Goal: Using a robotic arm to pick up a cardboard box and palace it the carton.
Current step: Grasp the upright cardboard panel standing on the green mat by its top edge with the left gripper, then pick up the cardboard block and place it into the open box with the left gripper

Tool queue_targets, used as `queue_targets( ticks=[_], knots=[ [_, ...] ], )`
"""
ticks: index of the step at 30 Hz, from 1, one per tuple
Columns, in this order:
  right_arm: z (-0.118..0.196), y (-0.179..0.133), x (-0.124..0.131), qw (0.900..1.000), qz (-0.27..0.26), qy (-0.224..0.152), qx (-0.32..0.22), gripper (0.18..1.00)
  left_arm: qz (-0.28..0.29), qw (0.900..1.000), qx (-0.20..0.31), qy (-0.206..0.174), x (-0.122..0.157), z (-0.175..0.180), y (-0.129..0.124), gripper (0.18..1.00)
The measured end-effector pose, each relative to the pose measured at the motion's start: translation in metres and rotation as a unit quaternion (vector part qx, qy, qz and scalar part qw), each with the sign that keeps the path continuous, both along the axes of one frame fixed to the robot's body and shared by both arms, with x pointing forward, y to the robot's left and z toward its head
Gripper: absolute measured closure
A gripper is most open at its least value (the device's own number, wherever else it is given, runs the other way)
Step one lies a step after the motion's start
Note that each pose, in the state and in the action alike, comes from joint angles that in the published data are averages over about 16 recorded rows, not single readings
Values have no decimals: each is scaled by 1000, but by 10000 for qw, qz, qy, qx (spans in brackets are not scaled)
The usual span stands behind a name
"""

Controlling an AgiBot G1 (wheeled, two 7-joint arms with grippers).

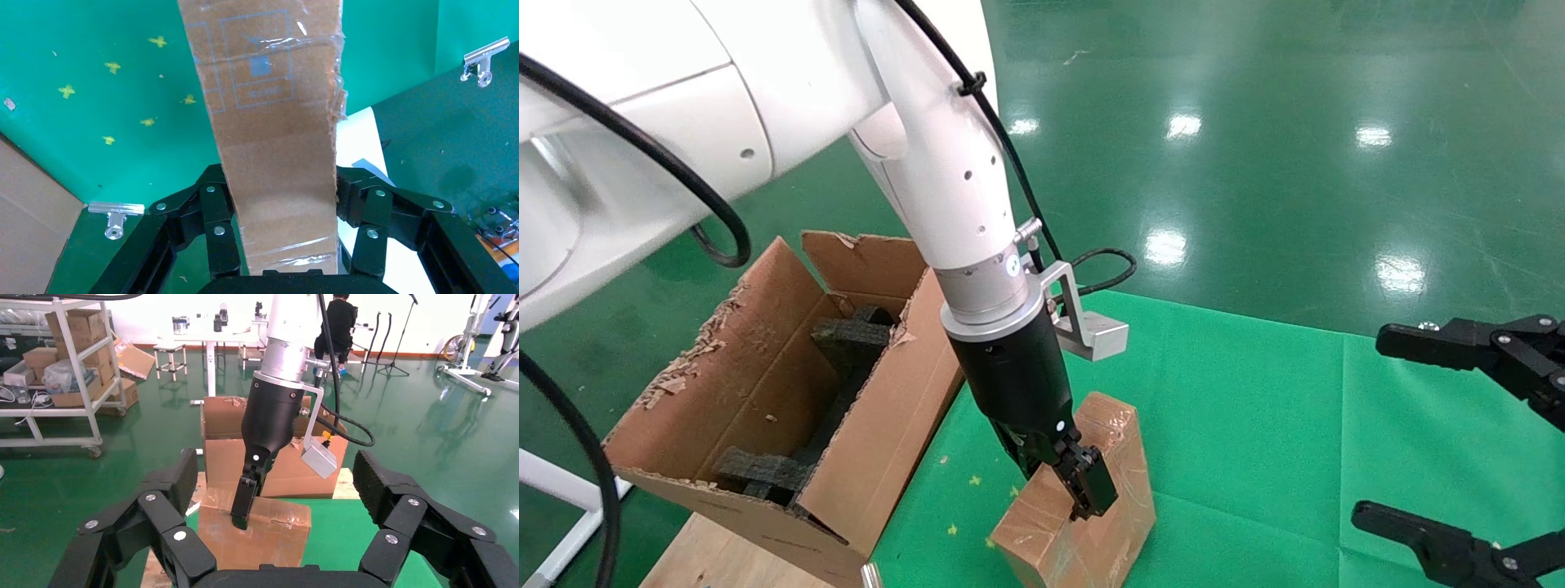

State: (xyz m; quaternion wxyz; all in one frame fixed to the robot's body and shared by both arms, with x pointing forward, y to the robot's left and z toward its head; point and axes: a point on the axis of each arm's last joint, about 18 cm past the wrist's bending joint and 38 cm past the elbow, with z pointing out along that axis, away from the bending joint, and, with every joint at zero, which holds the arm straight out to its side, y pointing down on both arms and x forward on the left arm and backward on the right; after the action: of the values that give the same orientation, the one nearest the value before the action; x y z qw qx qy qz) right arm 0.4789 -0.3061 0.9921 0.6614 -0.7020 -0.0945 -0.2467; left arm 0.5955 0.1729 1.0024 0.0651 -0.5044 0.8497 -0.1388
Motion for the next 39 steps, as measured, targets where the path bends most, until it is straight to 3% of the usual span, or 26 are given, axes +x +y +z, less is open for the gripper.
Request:
queue_targets(
  ticks=[6,12,19,25,32,39],
  knots=[
    [0,0,0,10000,0,0,0,244,114,9991,-223,-342,2,27,14,818],
    [0,0,0,10000,0,0,0,199,380,9925,-470,-1062,1,83,49,880],
    [0,0,0,10000,0,0,0,179,895,9717,-579,-2109,-13,160,114,906],
    [0,0,0,10000,0,0,0,178,1446,9483,-459,-2787,-33,202,179,910],
    [0,0,0,10000,0,0,0,178,2048,9257,-256,-3171,-54,211,258,912],
    [0,0,0,10000,0,0,0,178,2422,9168,51,-3173,-64,185,323,914]
  ],
)
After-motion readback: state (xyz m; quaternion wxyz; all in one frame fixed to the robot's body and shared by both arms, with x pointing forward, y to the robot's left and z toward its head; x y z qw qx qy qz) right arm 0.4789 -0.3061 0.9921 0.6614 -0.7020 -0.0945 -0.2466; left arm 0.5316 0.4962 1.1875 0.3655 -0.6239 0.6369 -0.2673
